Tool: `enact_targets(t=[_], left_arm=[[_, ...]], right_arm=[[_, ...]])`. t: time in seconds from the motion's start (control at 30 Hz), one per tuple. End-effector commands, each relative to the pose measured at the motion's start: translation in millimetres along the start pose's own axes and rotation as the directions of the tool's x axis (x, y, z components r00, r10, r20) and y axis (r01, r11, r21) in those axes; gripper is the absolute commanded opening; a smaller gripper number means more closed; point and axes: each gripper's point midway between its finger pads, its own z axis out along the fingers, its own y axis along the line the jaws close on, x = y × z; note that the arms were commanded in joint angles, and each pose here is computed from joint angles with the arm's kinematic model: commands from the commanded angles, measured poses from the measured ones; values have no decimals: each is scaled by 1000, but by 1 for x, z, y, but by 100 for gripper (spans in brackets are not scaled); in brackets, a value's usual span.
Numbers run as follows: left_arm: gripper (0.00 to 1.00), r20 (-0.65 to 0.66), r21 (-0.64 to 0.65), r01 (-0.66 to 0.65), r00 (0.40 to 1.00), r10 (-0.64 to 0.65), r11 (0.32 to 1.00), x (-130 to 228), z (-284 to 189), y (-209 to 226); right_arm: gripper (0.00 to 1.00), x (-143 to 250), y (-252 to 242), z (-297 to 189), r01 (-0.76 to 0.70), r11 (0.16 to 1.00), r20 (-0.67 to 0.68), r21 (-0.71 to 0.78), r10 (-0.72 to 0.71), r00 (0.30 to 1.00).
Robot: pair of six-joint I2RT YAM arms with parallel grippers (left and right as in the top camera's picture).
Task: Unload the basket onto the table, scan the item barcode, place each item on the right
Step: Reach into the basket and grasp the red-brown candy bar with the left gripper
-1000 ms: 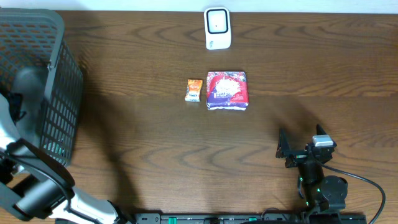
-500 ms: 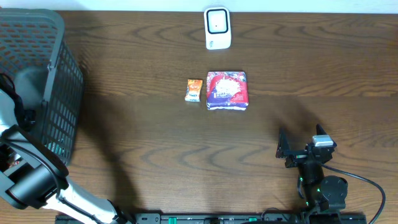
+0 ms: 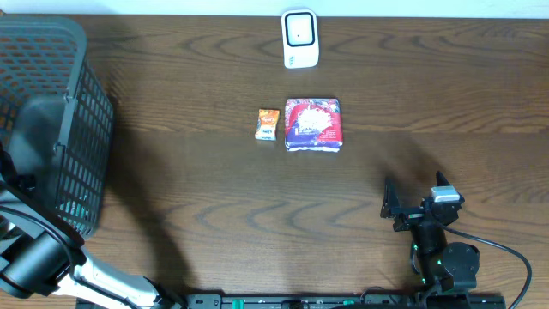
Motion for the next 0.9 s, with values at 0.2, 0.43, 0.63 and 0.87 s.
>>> enact_targets(t=[0.2, 0.43, 0.63, 0.87], left_arm=[[58, -62, 0, 5, 998, -5, 1000, 22, 26, 0], [8, -51, 19, 3, 999, -2, 1000, 20, 28, -4], [8, -59, 231, -69, 995, 85, 971, 4, -15, -37], [7, 18, 660, -29, 1000, 22, 751, -26, -146, -67]], right_arm=[[99, 0, 0, 0, -10, 1000, 2, -1, 10, 1000], [99, 0, 0, 0, -10, 1000, 2, -1, 10, 1000], [99, 0, 0, 0, -10, 1000, 2, -1, 10, 1000], [99, 0, 0, 0, -10, 1000, 2, -1, 10, 1000]])
